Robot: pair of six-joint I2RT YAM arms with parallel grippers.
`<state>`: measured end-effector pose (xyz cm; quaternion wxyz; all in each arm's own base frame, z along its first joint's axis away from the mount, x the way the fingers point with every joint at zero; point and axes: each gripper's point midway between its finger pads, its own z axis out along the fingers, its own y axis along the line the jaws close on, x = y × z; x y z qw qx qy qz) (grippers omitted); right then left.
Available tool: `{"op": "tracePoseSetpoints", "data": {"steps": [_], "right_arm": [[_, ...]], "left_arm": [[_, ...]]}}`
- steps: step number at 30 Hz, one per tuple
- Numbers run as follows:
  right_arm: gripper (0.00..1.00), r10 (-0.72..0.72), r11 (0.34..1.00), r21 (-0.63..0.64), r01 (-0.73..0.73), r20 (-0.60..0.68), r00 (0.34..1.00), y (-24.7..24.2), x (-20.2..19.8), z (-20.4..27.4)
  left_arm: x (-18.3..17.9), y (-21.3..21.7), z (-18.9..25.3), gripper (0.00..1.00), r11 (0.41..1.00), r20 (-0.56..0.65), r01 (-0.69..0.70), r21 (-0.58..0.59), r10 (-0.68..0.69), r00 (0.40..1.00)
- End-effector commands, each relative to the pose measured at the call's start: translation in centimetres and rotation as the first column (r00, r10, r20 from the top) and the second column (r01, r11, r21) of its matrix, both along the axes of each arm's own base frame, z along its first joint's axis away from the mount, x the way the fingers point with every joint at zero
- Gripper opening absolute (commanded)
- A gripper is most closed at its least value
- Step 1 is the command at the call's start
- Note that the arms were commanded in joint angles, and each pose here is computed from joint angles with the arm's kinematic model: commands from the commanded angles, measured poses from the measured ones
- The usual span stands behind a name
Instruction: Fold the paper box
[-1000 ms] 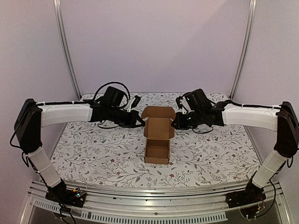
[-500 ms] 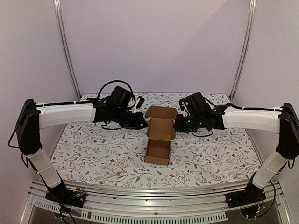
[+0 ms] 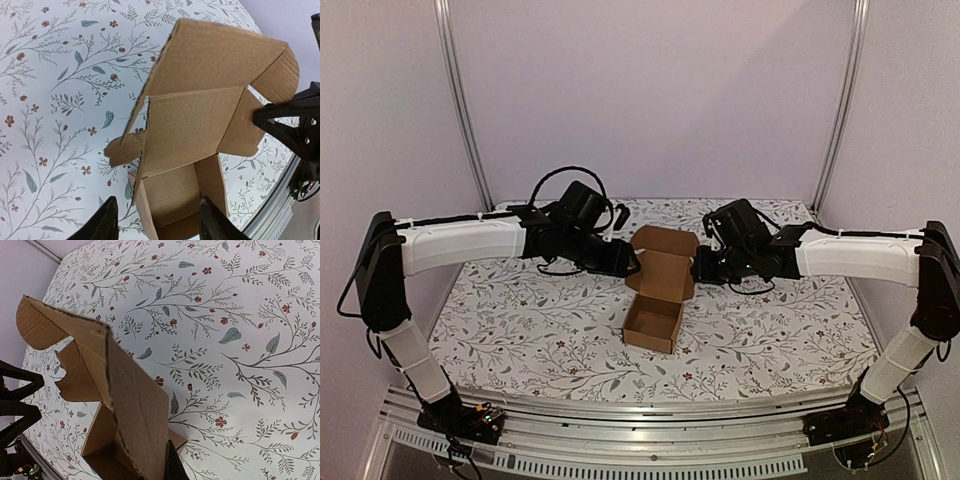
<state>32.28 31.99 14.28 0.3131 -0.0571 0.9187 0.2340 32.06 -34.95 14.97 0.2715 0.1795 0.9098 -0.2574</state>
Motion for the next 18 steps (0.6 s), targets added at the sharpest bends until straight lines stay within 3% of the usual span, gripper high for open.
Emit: {"op": "tracePoseSetpoints", "data": {"steps": [1,5,18], "right_arm": [[0.0,0.043,0.999,-0.005,-0.043,0.029,0.999,0.1,-0.5,1.0],[0.0,0.089,0.996,-0.017,-0.088,0.046,0.995,0.3,-0.8,1.2],[0.0,0.142,0.99,-0.016,-0.142,0.058,0.988,0.8,-1.2,1.5]], "left_arm": [[1.2,0.1,0.5,0.56,0.996,0.031,0.061,0.06,-0.063,0.998],[1.7,0.6,0.3,0.63,0.99,0.021,0.118,0.072,-0.12,0.993],[1.5,0.3,-2.8,0.63,0.971,-0.062,0.227,0.072,-0.222,0.973]]}}
